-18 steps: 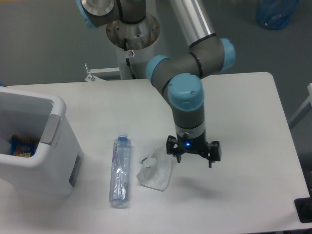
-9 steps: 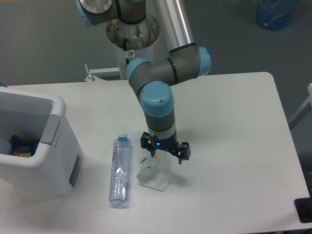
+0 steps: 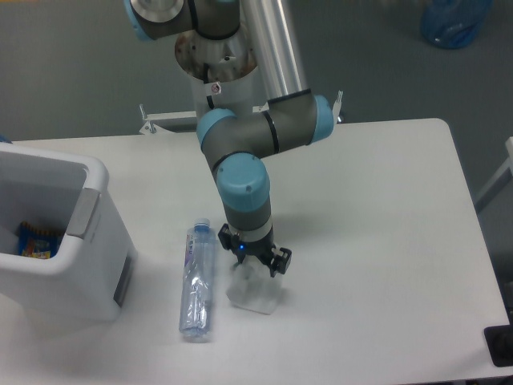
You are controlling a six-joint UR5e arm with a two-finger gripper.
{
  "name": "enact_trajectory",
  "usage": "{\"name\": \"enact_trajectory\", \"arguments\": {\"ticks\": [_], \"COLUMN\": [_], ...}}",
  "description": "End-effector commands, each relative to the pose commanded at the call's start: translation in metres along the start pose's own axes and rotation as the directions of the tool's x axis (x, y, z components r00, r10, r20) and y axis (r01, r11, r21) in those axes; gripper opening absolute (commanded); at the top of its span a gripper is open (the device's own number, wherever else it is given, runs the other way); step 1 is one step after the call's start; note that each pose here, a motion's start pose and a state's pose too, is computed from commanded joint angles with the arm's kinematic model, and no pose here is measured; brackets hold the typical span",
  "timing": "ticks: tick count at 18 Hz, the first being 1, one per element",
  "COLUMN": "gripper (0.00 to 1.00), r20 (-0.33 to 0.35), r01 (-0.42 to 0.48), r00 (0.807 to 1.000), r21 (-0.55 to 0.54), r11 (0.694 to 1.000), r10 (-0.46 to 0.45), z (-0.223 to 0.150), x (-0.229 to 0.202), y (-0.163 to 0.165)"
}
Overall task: Place the trash in the trash can
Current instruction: 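Lower the gripper and grasp the clear plastic wrapper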
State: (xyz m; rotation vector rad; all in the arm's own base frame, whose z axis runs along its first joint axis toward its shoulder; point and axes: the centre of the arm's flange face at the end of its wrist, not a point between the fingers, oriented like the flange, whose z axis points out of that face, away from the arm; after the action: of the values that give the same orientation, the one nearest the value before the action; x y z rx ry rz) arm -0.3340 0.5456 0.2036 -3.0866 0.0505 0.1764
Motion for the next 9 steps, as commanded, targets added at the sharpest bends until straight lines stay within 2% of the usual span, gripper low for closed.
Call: {"name": "enact_trajectory", "arguments": {"ticks": [6,9], "gripper": [0.0,0.0], "r20": [0.023,-0.001], "r01": [0.018,0.038], "r00": [1.0,0.999], "r21": [0.026,0.111], "r11": [0.999,0.993], "r10": [-0.019,-0.038], "z": [-0.023,-0.05], "x": [-0.006,-0.012], "y": [0.002,0.005]}}
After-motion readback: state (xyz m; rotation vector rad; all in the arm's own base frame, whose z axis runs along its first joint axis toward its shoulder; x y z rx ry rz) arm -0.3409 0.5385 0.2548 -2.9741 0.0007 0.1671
